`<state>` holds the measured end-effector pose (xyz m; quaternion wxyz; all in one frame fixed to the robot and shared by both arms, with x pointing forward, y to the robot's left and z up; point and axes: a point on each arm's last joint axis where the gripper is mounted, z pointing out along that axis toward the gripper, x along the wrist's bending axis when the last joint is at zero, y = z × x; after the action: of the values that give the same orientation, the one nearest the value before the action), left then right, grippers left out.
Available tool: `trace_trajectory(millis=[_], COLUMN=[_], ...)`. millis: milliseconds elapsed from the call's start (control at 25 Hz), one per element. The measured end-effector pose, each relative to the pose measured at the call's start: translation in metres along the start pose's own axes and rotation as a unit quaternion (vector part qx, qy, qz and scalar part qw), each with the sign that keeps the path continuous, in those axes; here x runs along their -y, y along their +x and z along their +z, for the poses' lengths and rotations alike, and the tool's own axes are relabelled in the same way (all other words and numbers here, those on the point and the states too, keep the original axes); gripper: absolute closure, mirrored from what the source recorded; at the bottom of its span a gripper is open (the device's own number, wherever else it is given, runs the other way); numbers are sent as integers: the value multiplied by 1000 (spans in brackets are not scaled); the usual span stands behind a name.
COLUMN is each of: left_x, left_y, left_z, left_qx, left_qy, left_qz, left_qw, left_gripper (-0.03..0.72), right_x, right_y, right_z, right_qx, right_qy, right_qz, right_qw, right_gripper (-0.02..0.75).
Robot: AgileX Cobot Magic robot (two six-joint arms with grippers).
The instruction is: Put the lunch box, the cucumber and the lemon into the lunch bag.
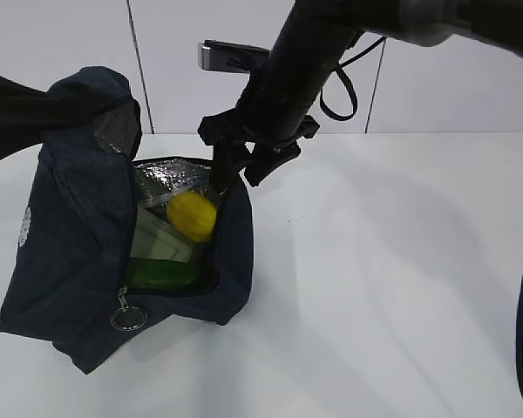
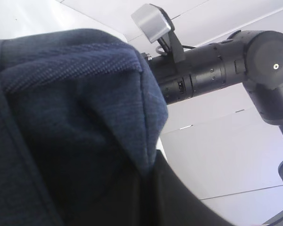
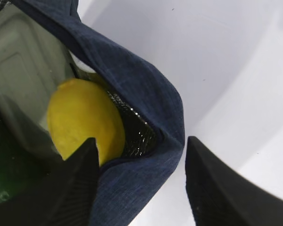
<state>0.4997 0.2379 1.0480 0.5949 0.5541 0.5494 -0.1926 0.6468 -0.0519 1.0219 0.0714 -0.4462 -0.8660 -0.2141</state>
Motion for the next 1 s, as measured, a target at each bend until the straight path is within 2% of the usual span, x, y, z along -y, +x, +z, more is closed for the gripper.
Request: trace_trajectory(millis=[400, 520, 760, 1000], left_x=[0, 0, 0, 2], left_y=[0, 0, 0, 1], left_z=[0, 0, 0, 0], left_qx=[0, 1, 1, -7], left_qy=[0, 0, 0, 12], left_qz=[0, 0, 0, 7], left_qw=[1000, 1000, 1000, 1000], left_gripper=[695, 695, 695, 695], right_x=[2, 2, 2, 1], right_y=[-10, -10, -10, -6], right_z=[31, 31, 31, 18], right_qx=[-13, -13, -14, -7], right_qy=[27, 26, 25, 14], right_qz=[16, 13, -18, -36], right_qw=[999, 999, 999, 999], right_gripper=[367, 454, 710, 730])
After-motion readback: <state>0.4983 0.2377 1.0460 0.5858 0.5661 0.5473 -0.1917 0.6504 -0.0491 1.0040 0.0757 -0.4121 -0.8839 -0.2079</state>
